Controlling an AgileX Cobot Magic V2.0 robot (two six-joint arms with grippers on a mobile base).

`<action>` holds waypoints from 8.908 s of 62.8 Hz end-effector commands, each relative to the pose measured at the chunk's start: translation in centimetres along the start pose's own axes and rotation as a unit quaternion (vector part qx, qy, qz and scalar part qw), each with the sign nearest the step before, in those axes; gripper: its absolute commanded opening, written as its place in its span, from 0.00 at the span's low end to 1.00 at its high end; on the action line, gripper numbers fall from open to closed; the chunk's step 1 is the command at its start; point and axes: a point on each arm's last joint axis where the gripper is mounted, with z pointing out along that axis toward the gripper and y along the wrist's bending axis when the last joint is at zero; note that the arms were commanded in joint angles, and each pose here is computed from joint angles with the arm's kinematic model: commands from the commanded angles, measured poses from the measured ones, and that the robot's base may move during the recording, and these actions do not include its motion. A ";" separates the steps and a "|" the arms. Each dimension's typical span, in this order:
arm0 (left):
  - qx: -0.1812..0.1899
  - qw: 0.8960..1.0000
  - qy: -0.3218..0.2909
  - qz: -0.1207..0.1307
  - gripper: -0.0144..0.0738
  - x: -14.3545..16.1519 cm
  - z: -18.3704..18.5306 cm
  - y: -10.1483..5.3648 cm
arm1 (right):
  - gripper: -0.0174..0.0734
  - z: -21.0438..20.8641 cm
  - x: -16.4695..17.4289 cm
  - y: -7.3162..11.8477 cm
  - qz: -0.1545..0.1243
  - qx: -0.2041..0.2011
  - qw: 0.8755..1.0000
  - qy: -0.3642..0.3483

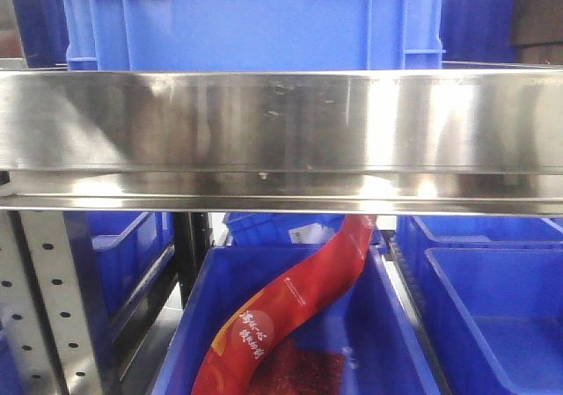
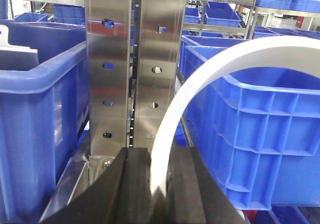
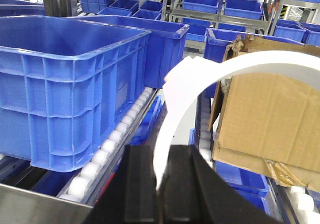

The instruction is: Grab PVC pipe and place in blue bin

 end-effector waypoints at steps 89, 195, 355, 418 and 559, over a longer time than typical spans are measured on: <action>0.002 1.000 -0.018 -0.001 0.04 -0.4 -0.2 0.0 | 0.01 -0.2 -0.3 -0.1 -0.001 0.006 1.000 -0.019; 0.141 0.989 -0.041 0.004 0.04 -9.1 6.8 -5.6 | 0.01 8.0 -8.5 2.6 0.037 -0.178 0.982 0.055; 0.133 0.990 -0.036 0.035 0.04 -7.6 26.9 -11.0 | 0.01 30.0 -9.2 8.0 -0.005 -0.208 0.975 0.079; 0.134 0.989 -0.045 0.034 0.33 -8.6 25.9 -10.8 | 0.27 28.3 -10.9 8.4 -0.011 -0.213 0.976 0.050; 0.139 0.987 -0.064 0.050 0.04 -10.8 8.8 -6.4 | 0.01 9.7 -10.8 2.0 -0.023 -0.134 0.991 -0.016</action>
